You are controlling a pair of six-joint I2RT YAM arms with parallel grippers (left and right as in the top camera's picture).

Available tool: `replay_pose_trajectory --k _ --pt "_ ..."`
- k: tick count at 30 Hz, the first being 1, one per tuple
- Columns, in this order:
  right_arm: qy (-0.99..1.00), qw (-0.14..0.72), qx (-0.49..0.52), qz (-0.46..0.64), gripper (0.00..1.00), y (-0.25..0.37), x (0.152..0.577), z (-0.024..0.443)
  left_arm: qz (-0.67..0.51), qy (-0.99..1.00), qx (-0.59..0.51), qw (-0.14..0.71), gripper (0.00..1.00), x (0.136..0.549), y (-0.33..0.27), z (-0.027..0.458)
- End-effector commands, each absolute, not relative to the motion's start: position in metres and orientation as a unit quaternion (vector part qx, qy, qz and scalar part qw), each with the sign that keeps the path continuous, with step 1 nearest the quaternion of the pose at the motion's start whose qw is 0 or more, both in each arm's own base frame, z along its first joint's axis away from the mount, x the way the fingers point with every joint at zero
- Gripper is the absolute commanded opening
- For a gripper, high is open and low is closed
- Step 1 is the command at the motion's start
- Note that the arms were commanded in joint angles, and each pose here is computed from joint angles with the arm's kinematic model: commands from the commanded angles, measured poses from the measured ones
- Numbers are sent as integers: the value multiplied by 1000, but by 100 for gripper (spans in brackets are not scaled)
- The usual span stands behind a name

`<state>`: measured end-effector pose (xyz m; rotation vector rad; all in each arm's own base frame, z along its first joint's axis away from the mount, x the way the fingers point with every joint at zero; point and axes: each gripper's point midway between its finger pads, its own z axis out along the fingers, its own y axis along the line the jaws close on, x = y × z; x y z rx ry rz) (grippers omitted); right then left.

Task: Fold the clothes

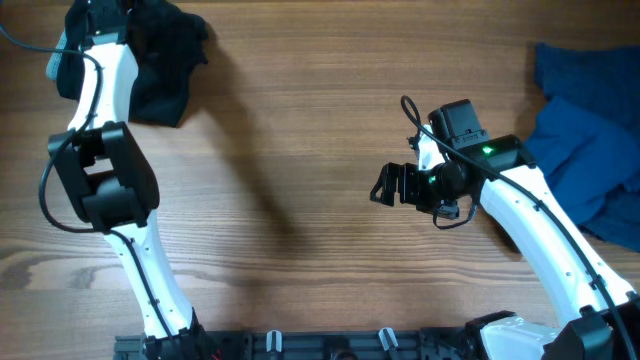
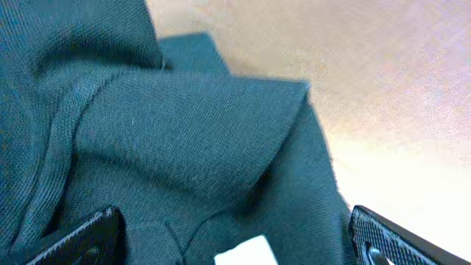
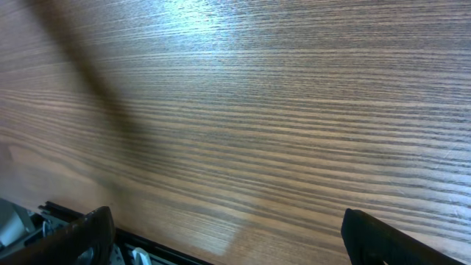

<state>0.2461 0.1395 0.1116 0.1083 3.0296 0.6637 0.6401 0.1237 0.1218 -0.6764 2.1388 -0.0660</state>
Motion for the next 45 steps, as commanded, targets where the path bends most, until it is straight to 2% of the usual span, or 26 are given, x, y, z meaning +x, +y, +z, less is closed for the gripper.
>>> replay_pose_trajectory --k 1,6,12,14,16,18,29,35,41,44,45 --pt "977 21 24 212 100 140 245 111 -41 825 -260 500 100 634 119 214" --pt "976 20 24 215 99 140 244 112 -57 833 -252 490 100 606 102 255" --pt "975 18 22 221 99 143 244 113 -53 870 -253 420 100 562 84 255" --pt "974 17 22 225 100 144 243 113 -49 883 -256 391 100 550 82 245" --pt "974 16 22 225 99 144 243 113 -46 898 -261 351 93 539 81 226" --pt "973 15 22 228 99 145 243 114 -56 907 -259 327 91 536 76 211" --pt "972 14 21 236 99 147 243 115 -56 941 -269 198 92 533 69 96" --pt "971 15 21 236 99 147 243 115 -74 946 -267 170 95 538 61 56" --pt "972 13 21 235 100 147 242 115 -88 938 -256 217 97 554 61 83" --pt "972 13 21 235 99 147 242 115 -92 930 -252 249 98 557 62 114" --pt "972 14 21 235 100 147 242 115 -95 924 -249 276 99 558 62 140"
